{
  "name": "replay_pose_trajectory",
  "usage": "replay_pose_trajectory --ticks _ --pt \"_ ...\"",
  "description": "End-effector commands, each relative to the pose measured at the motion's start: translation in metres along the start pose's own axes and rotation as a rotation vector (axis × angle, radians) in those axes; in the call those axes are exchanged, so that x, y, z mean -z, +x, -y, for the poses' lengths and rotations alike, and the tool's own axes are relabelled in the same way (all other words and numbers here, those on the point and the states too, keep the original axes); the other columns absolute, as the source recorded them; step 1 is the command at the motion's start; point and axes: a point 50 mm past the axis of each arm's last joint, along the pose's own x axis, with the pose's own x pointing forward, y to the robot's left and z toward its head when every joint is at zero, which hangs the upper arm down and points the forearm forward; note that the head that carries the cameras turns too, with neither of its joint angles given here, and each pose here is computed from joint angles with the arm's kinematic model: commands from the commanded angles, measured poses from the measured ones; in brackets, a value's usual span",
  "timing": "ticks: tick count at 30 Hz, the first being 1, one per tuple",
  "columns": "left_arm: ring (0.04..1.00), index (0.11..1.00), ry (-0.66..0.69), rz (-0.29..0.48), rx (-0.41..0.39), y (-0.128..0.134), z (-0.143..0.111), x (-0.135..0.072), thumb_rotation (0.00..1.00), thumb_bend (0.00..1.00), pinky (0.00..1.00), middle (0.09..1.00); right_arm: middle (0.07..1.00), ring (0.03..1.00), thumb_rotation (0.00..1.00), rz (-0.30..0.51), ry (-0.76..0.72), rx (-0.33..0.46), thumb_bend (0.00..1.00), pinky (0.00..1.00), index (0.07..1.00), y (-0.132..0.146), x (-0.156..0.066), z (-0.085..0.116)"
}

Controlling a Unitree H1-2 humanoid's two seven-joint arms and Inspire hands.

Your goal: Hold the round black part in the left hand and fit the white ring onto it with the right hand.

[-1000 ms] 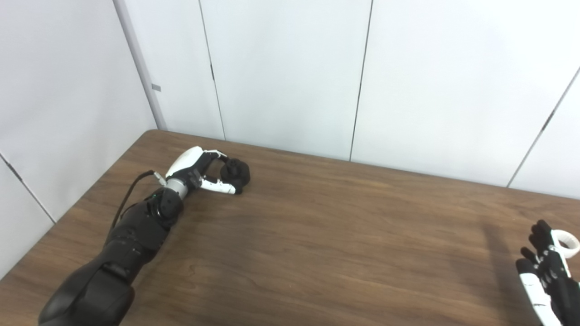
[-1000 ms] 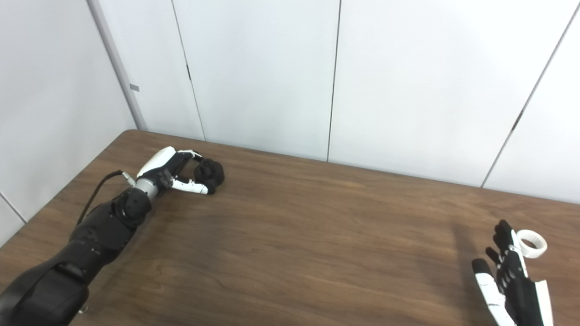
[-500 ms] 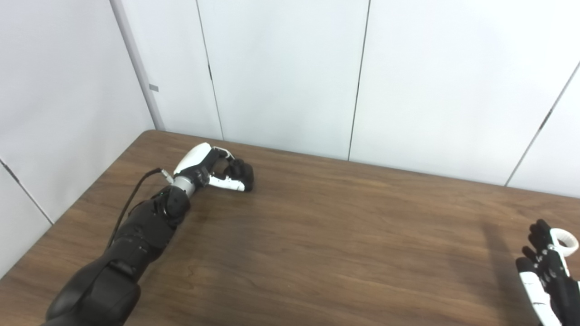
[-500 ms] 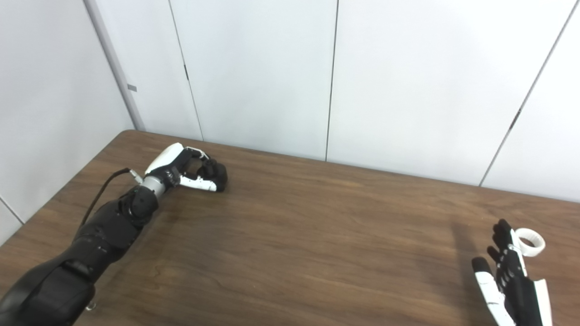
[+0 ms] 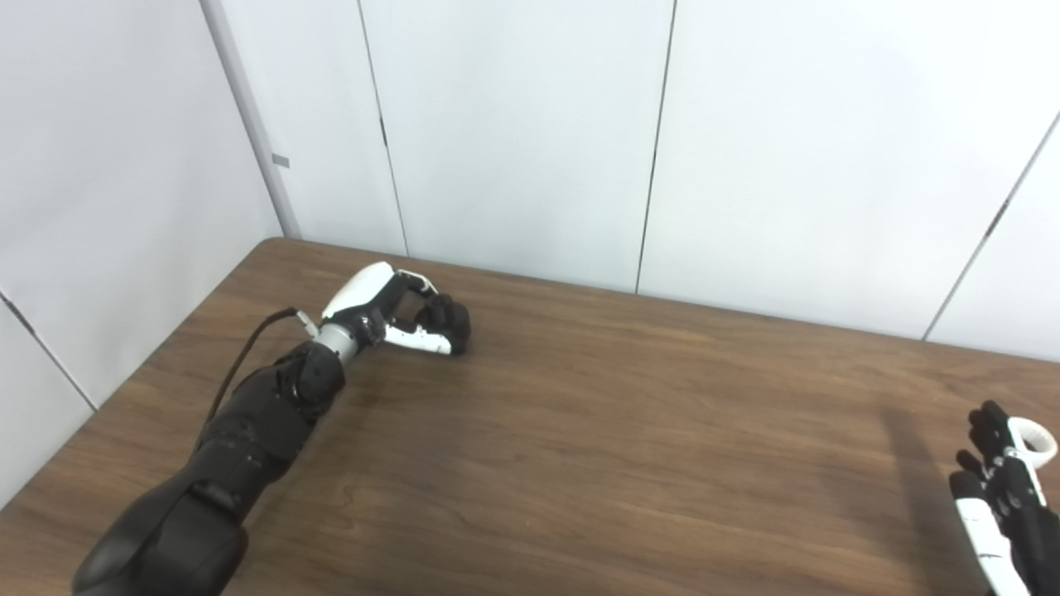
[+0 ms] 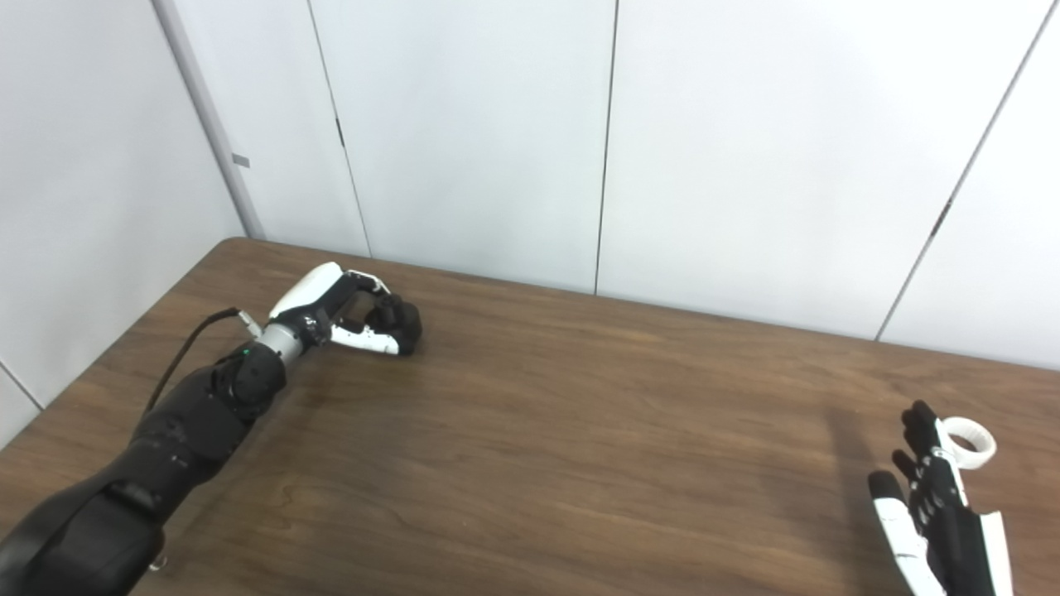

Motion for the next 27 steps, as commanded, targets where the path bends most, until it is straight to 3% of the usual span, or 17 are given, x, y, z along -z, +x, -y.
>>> replay_pose_trajectory --ticks 1,6,15,19,27 --pt "0.887 0.480 0.022 0.117 -0.033 0.007 -0.018 -0.020 0.05 0.52 1.00 0.718 0.962 0.981 0.79 -0.071 0.047 0.002 0.47 0.95 0.965 -0.020 0.013 -0.012" --pt "0.898 0.480 0.011 0.232 0.008 -0.003 0.001 -0.048 0.05 0.52 1.00 0.732 0.972 0.994 0.79 -0.035 0.033 -0.001 0.47 0.99 0.973 -0.019 0.006 -0.016" --pt "0.873 0.480 -0.009 0.455 0.075 -0.023 0.047 -0.103 0.05 0.52 0.96 0.714 0.958 0.983 0.78 0.029 0.024 -0.006 0.51 0.97 0.953 -0.016 -0.012 -0.022" --pt "0.878 0.480 -0.044 0.513 0.117 -0.029 0.068 -0.119 0.05 0.52 0.98 0.710 0.962 0.979 0.76 0.049 0.043 0.005 0.53 0.90 0.953 -0.013 -0.024 -0.024" --pt "0.889 0.480 -0.085 0.602 0.184 -0.038 0.099 -0.150 0.06 0.52 0.99 0.705 0.962 0.974 0.80 0.114 0.014 0.016 0.52 0.89 0.946 -0.007 -0.048 -0.027"
